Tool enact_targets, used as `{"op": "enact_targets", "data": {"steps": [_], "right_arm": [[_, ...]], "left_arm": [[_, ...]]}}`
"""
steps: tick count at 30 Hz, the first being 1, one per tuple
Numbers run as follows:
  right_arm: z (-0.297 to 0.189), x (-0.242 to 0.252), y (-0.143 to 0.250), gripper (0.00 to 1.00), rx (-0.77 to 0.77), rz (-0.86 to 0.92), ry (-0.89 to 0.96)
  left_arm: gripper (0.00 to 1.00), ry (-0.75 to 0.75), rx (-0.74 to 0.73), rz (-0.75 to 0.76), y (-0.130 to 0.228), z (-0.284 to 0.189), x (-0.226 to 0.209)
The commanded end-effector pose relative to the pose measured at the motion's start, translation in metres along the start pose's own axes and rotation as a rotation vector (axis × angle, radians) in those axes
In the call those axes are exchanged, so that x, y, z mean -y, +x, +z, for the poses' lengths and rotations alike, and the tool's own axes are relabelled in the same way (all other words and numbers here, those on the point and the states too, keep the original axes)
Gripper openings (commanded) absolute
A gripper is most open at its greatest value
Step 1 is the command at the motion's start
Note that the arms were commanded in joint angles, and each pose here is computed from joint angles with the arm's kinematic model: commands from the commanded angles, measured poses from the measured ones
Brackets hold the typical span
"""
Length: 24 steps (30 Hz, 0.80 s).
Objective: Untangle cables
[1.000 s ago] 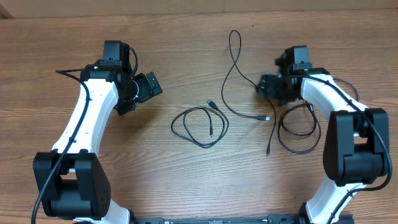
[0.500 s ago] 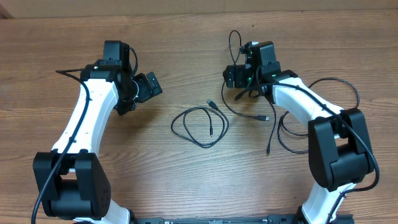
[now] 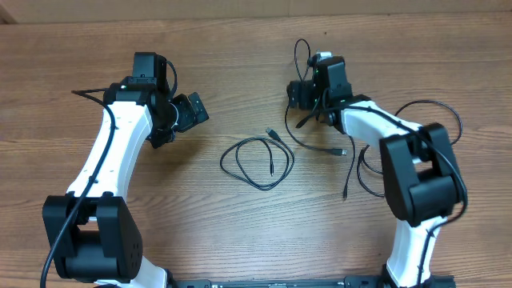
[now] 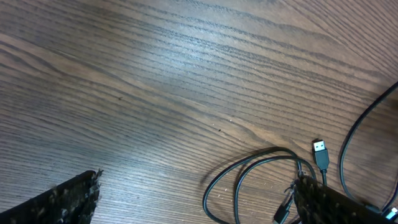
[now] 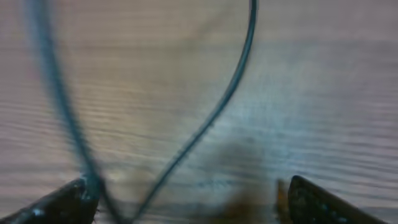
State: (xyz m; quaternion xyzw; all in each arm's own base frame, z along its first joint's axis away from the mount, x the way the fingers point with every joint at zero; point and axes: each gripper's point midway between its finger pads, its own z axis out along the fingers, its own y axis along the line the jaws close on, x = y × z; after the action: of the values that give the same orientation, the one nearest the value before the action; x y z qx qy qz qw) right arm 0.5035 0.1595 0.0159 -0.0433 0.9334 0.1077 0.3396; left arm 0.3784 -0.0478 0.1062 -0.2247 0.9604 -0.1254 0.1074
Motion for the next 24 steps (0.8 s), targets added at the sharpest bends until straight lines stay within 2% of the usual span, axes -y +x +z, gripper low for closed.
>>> {"op": "enact_targets", "data": {"steps": [1, 2, 4, 5, 6, 12, 18, 24], "right_arm": [[0.007, -0.002, 0.005, 0.66, -0.018, -0.003, 0.006], [0.007, -0.001, 0.009, 0.55, -0.033, -0.003, 0.009], [0.006, 0.0, 0.013, 0.19, -0.051, -0.002, 0.013], [0.006, 0.001, 0.014, 0.08, -0.059, -0.001, 0.016], [0.005, 0.002, 0.015, 0.04, -0.065, 0.0, 0.018], [-0.023, -0.009, -0.009, 0.04, -0.025, 0.002, -0.026], [-0.1, -0.018, -0.072, 0.04, 0.138, 0.003, -0.052], [-0.173, 0.007, -0.114, 0.04, 0.282, 0.04, 0.012]], "left_arm": [[1.0, -0.016, -0.01, -0.014, 0.002, 0.005, -0.003], [0.99, -0.016, -0.01, -0.014, 0.002, 0.005, -0.003], [1.0, -0.016, -0.009, -0.014, 0.002, 0.005, -0.003], [1.0, -0.016, -0.009, -0.014, 0.002, 0.005, -0.003], [1.0, -0.016, -0.009, -0.014, 0.002, 0.005, -0.003], [0.99, -0.016, -0.01, -0.014, 0.002, 0.005, -0.003], [1.0, -0.016, -0.009, -0.014, 0.002, 0.005, -0.003], [1.0, -0.015, -0.005, -0.013, 0.001, 0.005, -0.003]]}}
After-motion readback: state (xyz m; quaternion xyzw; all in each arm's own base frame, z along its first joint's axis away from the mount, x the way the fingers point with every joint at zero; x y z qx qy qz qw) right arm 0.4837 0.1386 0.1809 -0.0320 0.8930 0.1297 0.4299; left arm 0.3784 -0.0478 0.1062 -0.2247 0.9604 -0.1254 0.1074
